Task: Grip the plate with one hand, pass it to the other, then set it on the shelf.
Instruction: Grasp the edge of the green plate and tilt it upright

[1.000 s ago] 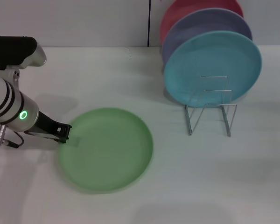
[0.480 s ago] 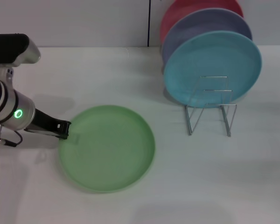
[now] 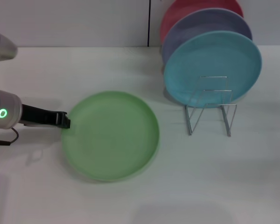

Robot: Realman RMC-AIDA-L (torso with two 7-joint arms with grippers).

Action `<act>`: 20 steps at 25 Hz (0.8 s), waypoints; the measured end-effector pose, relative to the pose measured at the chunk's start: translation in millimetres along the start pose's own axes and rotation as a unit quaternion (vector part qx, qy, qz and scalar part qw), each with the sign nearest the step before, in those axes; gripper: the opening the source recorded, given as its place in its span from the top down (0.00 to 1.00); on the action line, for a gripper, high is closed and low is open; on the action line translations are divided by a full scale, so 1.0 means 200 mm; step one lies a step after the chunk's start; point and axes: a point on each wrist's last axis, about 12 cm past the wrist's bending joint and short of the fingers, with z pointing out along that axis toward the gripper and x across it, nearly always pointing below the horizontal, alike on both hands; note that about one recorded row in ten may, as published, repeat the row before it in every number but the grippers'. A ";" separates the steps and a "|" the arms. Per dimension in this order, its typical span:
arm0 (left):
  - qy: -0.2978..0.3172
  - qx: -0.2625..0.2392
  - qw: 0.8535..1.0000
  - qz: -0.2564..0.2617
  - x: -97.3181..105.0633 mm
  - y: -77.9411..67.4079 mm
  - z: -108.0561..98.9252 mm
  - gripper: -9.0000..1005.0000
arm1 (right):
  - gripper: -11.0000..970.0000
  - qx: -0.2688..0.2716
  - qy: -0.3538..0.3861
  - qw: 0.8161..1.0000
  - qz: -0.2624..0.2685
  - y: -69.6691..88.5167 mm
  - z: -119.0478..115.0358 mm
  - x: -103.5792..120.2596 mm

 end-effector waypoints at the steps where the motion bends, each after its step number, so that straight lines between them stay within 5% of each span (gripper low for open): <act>1: -0.019 0.011 1.000 -0.005 0.01 0.02 -0.01 0.96 | 0.24 -0.001 0.001 1.000 0.001 0.00 0.00 0.00; 8: -0.089 0.037 0.995 -0.001 0.07 0.09 -0.03 0.96 | 0.24 -0.002 0.006 1.000 0.003 0.01 0.00 0.01; 20: -0.260 0.059 0.964 -0.014 0.26 0.25 -0.01 0.96 | 0.24 -0.043 0.023 0.999 0.008 0.08 0.00 0.04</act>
